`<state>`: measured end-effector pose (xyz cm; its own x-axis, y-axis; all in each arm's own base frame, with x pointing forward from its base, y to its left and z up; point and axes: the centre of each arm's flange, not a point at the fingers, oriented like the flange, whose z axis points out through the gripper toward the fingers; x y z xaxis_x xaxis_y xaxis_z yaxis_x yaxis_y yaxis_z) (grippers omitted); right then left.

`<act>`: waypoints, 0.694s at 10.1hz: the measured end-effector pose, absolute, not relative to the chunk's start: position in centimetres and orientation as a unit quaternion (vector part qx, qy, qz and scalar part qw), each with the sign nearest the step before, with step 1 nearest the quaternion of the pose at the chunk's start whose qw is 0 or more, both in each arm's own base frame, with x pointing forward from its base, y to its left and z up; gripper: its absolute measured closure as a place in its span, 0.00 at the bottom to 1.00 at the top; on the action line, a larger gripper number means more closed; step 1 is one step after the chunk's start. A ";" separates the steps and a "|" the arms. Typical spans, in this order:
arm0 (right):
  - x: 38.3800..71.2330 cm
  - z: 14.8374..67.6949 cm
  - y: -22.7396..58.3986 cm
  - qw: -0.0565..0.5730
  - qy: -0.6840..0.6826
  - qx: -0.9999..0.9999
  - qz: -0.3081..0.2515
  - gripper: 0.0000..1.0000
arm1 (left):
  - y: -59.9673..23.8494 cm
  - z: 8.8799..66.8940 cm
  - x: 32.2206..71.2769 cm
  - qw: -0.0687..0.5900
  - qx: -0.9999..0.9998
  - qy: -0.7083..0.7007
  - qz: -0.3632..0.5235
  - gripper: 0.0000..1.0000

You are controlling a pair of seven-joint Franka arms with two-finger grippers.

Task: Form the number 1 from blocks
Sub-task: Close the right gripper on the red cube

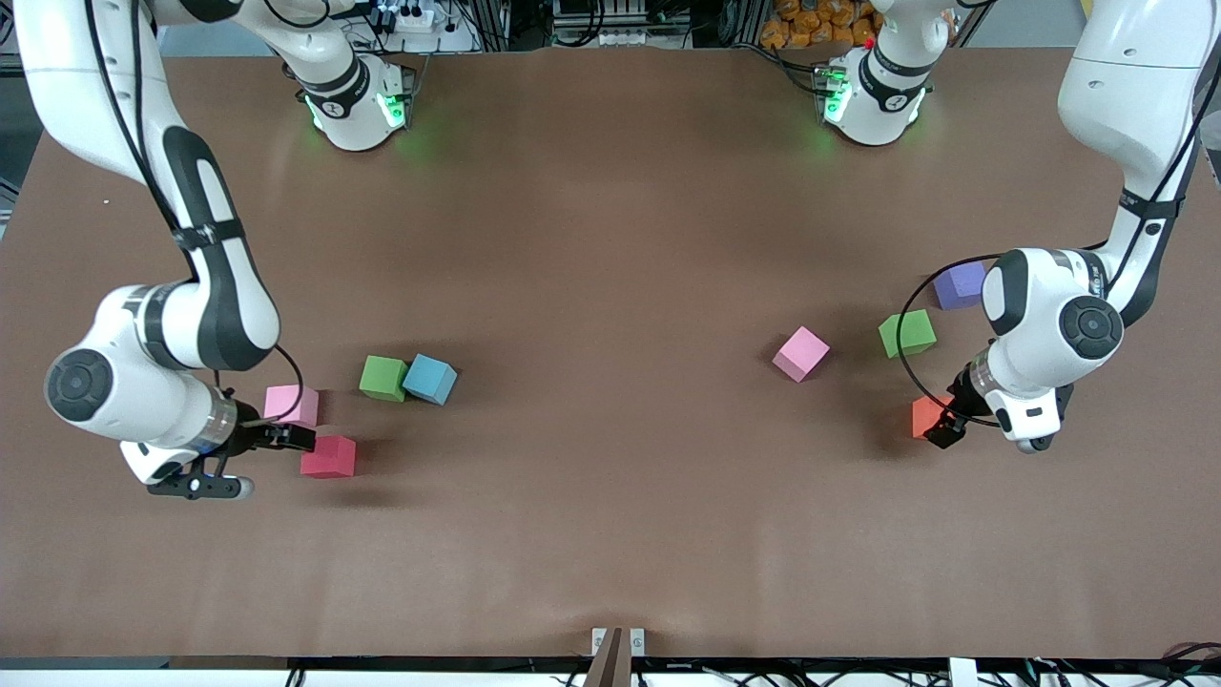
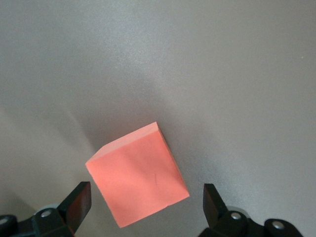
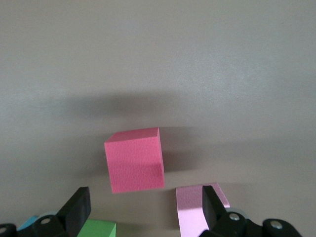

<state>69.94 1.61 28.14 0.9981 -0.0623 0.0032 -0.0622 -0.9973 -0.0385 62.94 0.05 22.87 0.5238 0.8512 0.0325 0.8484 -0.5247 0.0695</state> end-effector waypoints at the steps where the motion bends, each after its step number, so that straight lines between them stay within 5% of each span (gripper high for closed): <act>1: 70.2 27.1 2.0 0.016 0.030 -0.999 -0.003 0.00 | 0.0 22.9 63.0 0.024 0.859 0.511 0.031 0.00; 7: 70.4 23.5 3.3 0.013 0.030 -0.999 0.012 0.00 | 0.2 22.5 63.8 0.031 0.796 0.604 0.031 0.00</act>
<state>70.36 3.29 23.50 0.9980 -0.0588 -0.0240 -0.0594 -0.9979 -0.0254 63.81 0.20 22.54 0.2691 0.9630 0.0118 0.9592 -0.2691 0.0868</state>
